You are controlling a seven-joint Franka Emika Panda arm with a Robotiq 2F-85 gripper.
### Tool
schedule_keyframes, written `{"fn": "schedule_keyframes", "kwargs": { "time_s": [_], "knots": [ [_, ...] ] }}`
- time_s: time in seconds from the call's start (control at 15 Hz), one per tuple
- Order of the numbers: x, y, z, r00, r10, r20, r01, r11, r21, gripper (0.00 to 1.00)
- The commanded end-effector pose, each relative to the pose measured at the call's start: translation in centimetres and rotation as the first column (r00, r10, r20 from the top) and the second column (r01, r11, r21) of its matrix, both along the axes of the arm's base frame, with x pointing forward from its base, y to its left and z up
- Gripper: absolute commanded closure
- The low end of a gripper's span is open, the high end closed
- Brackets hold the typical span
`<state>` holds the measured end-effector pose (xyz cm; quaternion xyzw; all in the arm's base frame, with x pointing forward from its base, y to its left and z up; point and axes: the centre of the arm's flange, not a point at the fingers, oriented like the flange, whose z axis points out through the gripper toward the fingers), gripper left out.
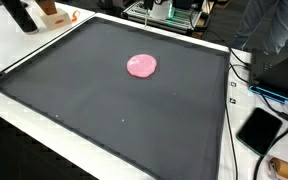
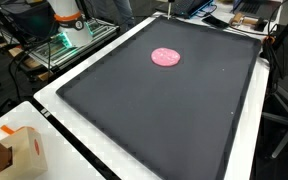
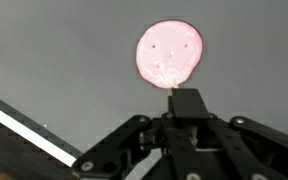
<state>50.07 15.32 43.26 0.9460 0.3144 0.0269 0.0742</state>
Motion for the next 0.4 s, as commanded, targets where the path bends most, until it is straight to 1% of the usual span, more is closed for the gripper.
{"fn": "schedule_keyframes", "kwargs": {
  "time_s": [0.0, 0.33],
  "knots": [
    [-0.05, -0.02, 0.00, 1.000, 0.001, 0.000, -0.001, 1.000, 0.000, 0.87],
    [-0.08, -0.04, -0.08, 1.000, 0.004, -0.002, -0.004, 1.000, -0.001, 0.87]
  ]
}}
